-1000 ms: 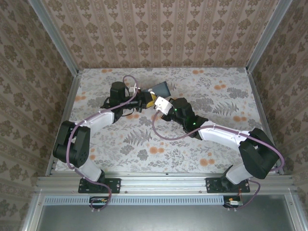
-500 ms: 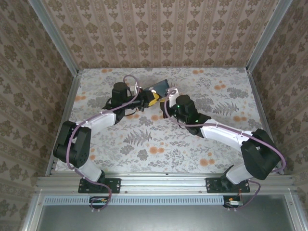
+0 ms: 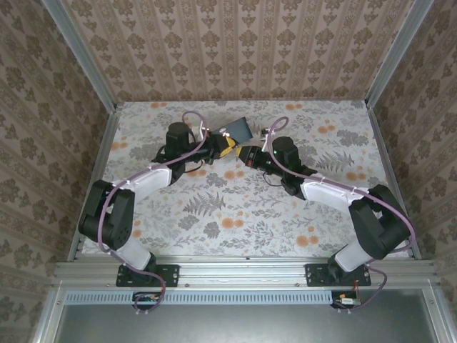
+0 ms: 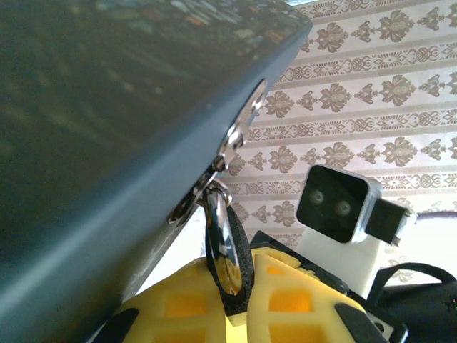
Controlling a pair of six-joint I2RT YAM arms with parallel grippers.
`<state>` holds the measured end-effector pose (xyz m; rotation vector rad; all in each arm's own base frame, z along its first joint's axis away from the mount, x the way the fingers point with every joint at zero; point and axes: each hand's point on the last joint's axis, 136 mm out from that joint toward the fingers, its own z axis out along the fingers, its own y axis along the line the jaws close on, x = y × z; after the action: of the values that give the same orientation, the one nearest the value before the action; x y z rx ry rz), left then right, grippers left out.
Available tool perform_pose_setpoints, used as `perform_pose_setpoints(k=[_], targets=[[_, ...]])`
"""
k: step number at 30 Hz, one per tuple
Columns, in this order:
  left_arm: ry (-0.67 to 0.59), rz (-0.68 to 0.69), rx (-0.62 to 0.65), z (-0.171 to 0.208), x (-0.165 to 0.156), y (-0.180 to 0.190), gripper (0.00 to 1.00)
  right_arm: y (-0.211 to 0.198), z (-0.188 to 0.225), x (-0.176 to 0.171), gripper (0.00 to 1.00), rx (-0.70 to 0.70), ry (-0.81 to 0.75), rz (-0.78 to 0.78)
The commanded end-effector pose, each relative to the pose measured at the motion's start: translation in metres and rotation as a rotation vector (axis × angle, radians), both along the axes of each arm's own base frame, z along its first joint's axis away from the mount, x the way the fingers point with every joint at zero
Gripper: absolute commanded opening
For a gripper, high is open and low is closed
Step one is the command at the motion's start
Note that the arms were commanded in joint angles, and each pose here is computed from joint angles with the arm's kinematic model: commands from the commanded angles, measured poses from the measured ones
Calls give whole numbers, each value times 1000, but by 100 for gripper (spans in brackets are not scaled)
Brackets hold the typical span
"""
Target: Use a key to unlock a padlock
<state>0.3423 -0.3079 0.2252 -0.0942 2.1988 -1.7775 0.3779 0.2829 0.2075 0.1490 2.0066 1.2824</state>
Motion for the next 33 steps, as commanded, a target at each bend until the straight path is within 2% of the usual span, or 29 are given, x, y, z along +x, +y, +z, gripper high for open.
perform_pose_setpoints(k=[1, 4, 11, 15, 16, 22, 29, 32, 33], targets=[[-312, -273, -110, 79, -59, -17, 0, 5, 32, 8, 0, 318, 83, 18], [-405, -314, -112, 83, -64, -13, 0, 0, 26, 12, 0, 429, 143, -3], [-450, -416, -159, 89, -73, -8, 0, -10, 26, 9, 0, 450, 152, -32], [-557, -509, -152, 85, -94, 0, 0, -18, 26, 7, 0, 526, 176, -39], [-556, -510, -132, 77, -91, 7, 0, -20, 23, 6, 0, 525, 186, -44], [-643, -594, -141, 65, -102, 18, 0, -16, 7, -4, 0, 453, 199, -6], [-631, -580, -117, 55, -95, 23, 0, -27, -3, -20, 0, 170, 110, -37], [-616, -581, -117, 48, -94, 24, 0, -38, 6, -22, 1, 170, 61, -76], [-610, -580, -116, 46, -93, 24, 0, -41, 11, -24, 6, 153, 41, -81]])
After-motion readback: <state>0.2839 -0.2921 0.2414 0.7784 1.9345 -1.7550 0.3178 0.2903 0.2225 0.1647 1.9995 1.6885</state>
